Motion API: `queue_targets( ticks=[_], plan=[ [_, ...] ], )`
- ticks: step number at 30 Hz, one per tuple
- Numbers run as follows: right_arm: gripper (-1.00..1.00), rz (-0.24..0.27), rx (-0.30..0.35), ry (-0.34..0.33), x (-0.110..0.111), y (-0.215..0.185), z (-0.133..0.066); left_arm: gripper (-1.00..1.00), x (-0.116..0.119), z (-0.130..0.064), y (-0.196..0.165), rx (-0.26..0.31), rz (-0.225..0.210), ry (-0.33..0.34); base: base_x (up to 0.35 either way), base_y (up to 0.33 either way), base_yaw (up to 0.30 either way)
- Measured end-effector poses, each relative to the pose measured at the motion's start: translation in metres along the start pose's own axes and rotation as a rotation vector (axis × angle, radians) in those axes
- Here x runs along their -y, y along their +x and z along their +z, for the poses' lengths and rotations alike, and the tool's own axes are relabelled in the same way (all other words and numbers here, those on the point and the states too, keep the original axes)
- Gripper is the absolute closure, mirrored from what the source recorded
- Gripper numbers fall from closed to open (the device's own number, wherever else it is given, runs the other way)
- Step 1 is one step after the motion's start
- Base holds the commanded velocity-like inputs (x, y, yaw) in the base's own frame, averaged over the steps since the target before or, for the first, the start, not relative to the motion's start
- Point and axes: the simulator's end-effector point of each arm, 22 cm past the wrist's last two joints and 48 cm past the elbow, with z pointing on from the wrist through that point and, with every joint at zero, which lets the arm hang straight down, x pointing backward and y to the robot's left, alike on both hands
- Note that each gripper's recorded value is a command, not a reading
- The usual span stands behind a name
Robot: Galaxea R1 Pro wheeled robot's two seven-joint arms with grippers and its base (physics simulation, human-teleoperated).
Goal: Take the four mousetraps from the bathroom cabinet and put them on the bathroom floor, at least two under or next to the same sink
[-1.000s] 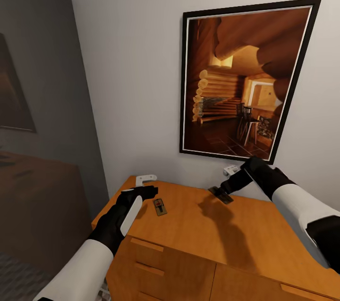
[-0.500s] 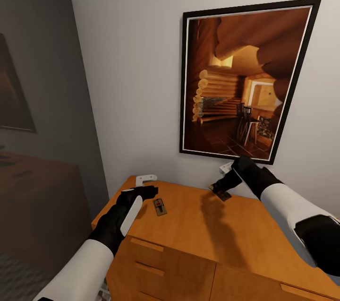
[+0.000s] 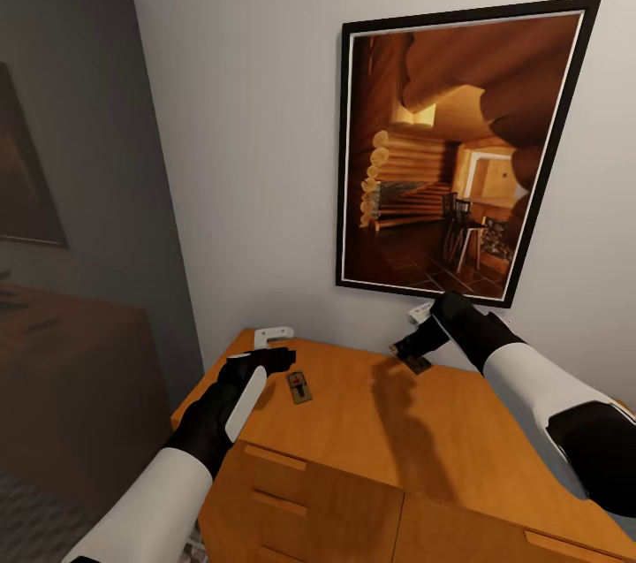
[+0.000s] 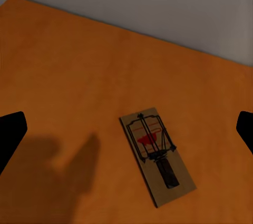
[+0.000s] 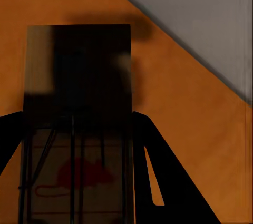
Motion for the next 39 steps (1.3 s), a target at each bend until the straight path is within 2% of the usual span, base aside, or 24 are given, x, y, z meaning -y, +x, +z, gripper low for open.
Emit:
queue_targets(
  ticks=[3, 6, 9, 12, 18, 26, 39],
  plan=[
    [1.00, 0.018, 0.010, 0.073, 0.018, -0.002, -0.002, -1.00, 0.000, 0.000, 0.000, 0.000, 0.000, 0.000, 0.000, 0.000, 0.000],
    [1.00, 0.070, 0.038, 0.135, 0.033, -0.009, -0.006, -1.00, 0.000, 0.001, 0.002, -0.004, 0.000, 0.000, 0.000, 0.000, 0.000],
    [1.00, 0.128, 0.063, 0.126, 0.028, -0.018, -0.007, -1.00, 0.000, 0.001, 0.003, -0.007, -0.001, 0.000, 0.000, 0.000, 0.000],
    [1.00, 0.156, 0.071, 0.116, 0.025, -0.021, -0.008, -1.00, 0.000, 0.001, 0.004, -0.008, -0.001, 0.000, 0.000, 0.000, 0.000],
    [1.00, 0.166, 0.073, 0.098, 0.019, -0.022, -0.007, -1.00, 0.000, 0.001, 0.004, -0.009, -0.001, 0.000, 0.000, 0.000, 0.000],
    [1.00, 0.152, 0.072, -0.025, -0.010, -0.025, -0.005, -1.00, 0.001, 0.001, 0.004, -0.008, -0.001, 0.000, 0.000, 0.000, 0.000],
    [1.00, 0.133, 0.062, -0.030, -0.010, -0.022, -0.005, -1.00, 0.002, 0.001, 0.004, -0.010, 0.000, 0.003, 0.000, 0.000, 0.000]
  ],
)
